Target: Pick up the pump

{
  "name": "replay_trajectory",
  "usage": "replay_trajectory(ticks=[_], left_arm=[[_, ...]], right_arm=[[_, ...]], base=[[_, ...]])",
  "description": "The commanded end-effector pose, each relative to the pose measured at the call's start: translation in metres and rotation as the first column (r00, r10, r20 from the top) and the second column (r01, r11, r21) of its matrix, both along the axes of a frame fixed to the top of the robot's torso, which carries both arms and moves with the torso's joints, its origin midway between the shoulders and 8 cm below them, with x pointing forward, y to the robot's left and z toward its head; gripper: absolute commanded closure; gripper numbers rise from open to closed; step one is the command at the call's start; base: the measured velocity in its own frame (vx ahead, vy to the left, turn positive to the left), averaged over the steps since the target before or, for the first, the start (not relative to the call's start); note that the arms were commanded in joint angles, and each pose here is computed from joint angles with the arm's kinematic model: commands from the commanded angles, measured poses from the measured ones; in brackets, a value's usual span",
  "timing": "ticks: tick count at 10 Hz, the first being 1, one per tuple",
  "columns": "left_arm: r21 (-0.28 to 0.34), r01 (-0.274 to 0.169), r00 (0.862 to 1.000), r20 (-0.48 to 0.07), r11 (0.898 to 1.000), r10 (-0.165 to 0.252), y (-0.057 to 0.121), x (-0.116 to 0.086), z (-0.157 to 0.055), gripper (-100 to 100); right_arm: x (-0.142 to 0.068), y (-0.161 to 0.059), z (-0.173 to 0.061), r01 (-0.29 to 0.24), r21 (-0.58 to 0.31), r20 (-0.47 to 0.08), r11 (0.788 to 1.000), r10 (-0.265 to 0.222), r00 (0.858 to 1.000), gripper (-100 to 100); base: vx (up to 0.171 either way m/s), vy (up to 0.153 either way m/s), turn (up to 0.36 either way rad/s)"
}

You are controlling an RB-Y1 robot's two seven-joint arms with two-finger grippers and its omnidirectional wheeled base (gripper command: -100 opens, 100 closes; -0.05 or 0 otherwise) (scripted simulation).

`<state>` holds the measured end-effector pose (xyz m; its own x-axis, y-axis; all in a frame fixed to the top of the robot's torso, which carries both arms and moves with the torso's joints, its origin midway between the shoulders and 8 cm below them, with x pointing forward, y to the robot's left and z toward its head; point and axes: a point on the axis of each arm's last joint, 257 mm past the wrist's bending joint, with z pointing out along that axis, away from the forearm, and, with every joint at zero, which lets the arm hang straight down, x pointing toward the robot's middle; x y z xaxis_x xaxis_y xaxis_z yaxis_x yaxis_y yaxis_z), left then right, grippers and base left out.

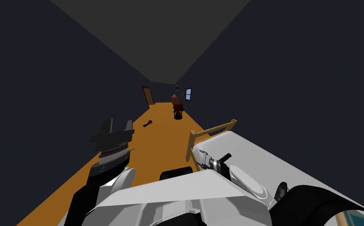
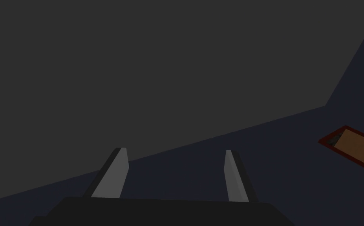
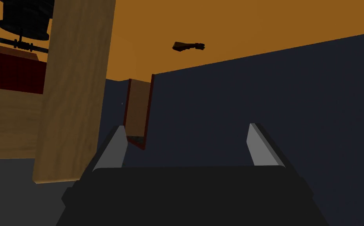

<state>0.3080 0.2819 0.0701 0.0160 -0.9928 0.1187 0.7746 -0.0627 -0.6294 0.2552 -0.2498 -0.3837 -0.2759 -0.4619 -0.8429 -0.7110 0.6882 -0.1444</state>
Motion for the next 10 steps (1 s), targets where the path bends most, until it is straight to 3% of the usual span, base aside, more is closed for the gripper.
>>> replay_trajectory(ticks=[1, 2, 3, 4, 5, 6, 7, 8, 9, 10], left_arm=[[0.000, 0.000, 1.000, 0.000, 1.000, 0.000, 0.000, 0.000, 0.000, 0], [0.000, 0.000, 1.000, 0.000, 1.000, 0.000, 0.000, 0.000, 0.000, 0], [0.000, 0.000, 1.000, 0.000, 1.000, 0.000, 0.000, 0.000, 0.000, 0], [0.000, 0.000, 1.000, 0.000, 1.000, 0.000, 0.000, 0.000, 0.000, 0], [0.000, 0.000, 1.000, 0.000, 1.000, 0.000, 0.000, 0.000, 0.000, 0], [0.000, 0.000, 1.000, 0.000, 1.000, 0.000, 0.000, 0.000, 0.000, 0], [0.000, 0.000, 1.000, 0.000, 1.000, 0.000, 0.000, 0.000, 0.000, 0], [0.000, 0.000, 1.000, 0.000, 1.000, 0.000, 0.000, 0.000, 0.000, 0], [0.000, 0.000, 1.000, 0.000, 1.000, 0.000, 0.000, 0.000, 0.000, 0], [0.000, 0.000, 1.000, 0.000, 1.000, 0.000, 0.000, 0.000, 0.000, 0]], right_arm=[[-0.008, -0.004, -0.011, -0.022, -0.044, -0.021, 0.999, 0.021, 1.000, -100], [-0.026, -0.022, -0.030, -0.043, -0.103, -0.069, 0.994, 0.036, 0.997, -100], [-0.027, -0.023, -0.031, -0.051, -0.116, -0.069, 0.992, 0.043, 0.997, -100], [-0.045, -0.041, -0.048, -0.072, -0.169, -0.119, 0.983, 0.052, 0.992, -100], [-0.046, -0.042, -0.050, -0.083, -0.183, -0.119, 0.980, 0.061, 0.991, -100], [-0.066, -0.063, -0.066, -0.114, -0.243, -0.169, 0.963, 0.074, 0.983, -100], [-0.066, -0.063, -0.066, -0.116, -0.245, -0.169, 0.963, 0.075, 0.983, -100], [-0.086, -0.085, -0.080, -0.150, -0.301, -0.219, 0.942, 0.085, 0.972, -100], [-0.086, -0.085, -0.080, -0.150, -0.301, -0.219, 0.942, 0.085, 0.972, -100], [-0.106, -0.108, -0.091, -0.186, -0.353, -0.268, 0.917, 0.092, 0.959, -100]], base=[[-0.019, -0.030, 0.158], [-0.017, -0.037, 0.289], [-0.015, -0.042, 0.124], [-0.016, -0.040, 0.246], [-0.011, -0.037, 0.120], [-0.013, -0.037, 0.258], [-0.012, -0.037, 0.136], [-0.018, -0.035, 0.273], [-0.013, -0.038, 0.101], [-0.011, -0.038, 0.184]])
